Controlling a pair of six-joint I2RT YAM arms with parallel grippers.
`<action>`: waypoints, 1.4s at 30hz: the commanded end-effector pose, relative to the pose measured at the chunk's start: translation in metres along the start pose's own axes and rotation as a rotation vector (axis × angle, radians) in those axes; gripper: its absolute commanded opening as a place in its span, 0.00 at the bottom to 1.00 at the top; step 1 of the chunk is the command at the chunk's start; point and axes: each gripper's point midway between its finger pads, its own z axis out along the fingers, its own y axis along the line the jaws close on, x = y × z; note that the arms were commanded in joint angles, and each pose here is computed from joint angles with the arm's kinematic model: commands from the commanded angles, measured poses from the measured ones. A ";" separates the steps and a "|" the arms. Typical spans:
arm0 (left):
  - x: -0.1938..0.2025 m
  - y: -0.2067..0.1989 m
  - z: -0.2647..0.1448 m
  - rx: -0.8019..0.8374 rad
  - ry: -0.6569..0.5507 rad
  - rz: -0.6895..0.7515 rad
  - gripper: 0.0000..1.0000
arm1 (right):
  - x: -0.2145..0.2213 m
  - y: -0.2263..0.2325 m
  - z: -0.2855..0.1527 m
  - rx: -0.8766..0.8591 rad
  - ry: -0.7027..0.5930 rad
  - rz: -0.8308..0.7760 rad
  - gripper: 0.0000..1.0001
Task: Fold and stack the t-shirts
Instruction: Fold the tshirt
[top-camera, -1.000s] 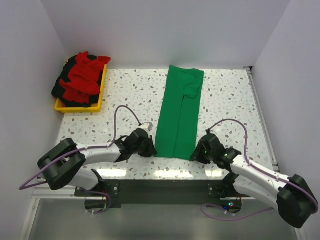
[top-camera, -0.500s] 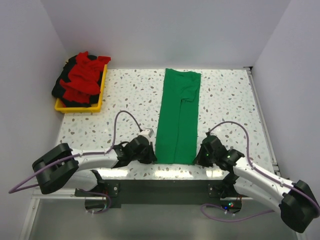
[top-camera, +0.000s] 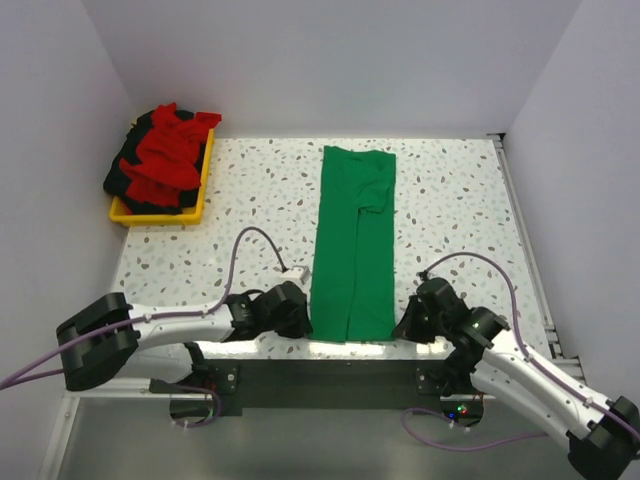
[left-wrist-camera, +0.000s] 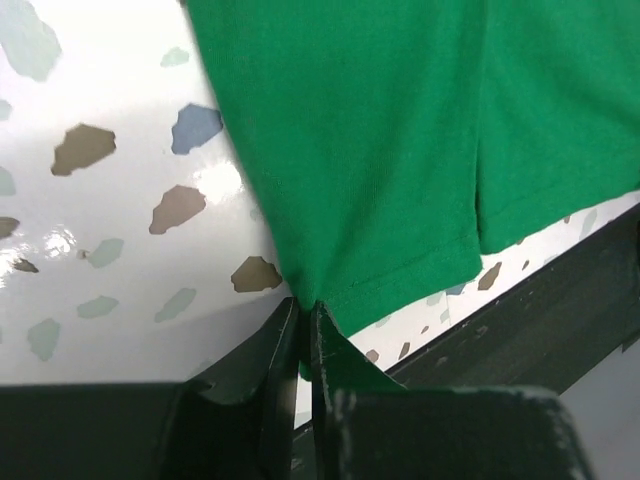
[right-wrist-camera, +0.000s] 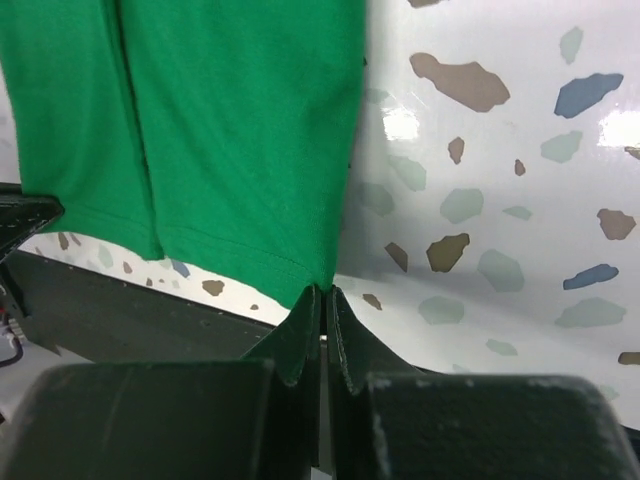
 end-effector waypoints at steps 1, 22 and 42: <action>-0.036 -0.018 -0.007 -0.028 -0.083 0.038 0.15 | -0.020 0.022 -0.017 -0.029 -0.050 -0.029 0.00; -0.249 -0.023 0.039 -0.092 -0.267 -0.102 0.14 | -0.224 0.083 0.029 0.071 -0.311 -0.009 0.00; -0.183 0.038 0.034 -0.126 -0.175 -0.183 0.36 | -0.178 0.067 0.046 -0.049 -0.190 0.005 0.00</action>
